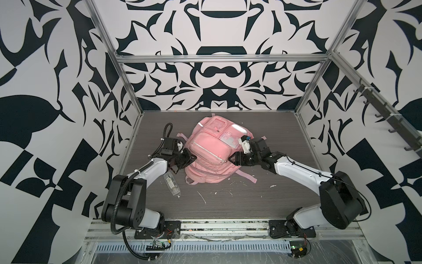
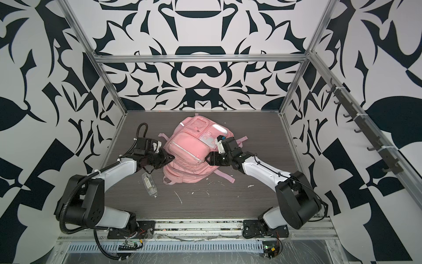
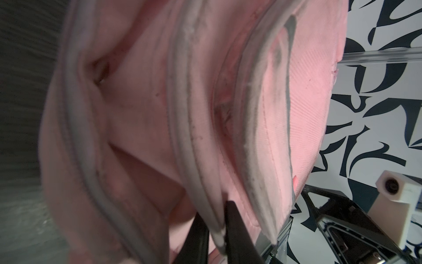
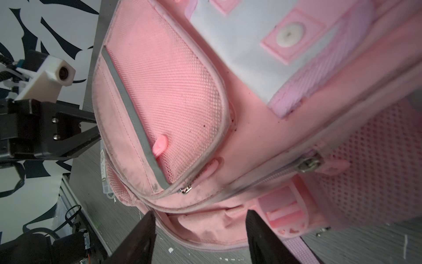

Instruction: Pack the student bag

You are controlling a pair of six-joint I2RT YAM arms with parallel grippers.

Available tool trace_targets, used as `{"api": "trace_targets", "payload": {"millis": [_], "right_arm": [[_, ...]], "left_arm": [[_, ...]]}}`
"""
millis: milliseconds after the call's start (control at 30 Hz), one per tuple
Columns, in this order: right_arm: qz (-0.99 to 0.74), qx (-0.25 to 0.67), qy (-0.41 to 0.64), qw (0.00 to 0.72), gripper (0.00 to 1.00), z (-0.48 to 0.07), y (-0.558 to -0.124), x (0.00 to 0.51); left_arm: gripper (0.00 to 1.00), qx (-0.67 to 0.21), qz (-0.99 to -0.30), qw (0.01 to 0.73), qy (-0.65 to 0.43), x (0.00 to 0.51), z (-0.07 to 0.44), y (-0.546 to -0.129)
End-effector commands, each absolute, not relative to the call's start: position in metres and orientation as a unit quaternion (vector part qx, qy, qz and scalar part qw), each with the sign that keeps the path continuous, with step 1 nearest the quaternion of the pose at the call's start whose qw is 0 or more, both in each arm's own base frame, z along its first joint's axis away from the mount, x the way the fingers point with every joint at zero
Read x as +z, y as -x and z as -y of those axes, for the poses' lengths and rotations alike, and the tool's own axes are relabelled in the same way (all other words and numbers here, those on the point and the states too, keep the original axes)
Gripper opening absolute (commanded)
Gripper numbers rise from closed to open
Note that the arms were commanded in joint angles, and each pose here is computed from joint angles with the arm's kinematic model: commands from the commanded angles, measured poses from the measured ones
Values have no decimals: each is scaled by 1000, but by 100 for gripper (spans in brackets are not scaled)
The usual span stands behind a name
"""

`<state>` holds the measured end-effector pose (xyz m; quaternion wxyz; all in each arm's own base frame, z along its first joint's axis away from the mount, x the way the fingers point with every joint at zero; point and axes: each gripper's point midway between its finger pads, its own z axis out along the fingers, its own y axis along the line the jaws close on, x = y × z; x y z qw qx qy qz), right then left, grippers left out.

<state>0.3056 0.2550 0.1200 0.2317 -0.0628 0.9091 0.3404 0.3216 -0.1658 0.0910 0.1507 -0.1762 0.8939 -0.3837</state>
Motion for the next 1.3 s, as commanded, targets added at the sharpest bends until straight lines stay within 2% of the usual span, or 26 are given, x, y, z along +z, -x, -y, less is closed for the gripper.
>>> {"api": "trace_targets", "payload": {"millis": [0,733,967,1267], "right_arm": [[-890,364,78,263,66,-271,-318,147],[-899,336,115,257,67,-292,-342,128],[-902,333,147,232,67,-303,-317,114],[-899,329,183,223,66,-307,-282,127]], "left_arm": [[17,-381,-895,150,178,88,164,-317],[17,-379,-896,145,178,84,165,-310],[17,-379,-896,146,178,84,165,-310],[17,-380,-895,146,179,83,165,-313]]}}
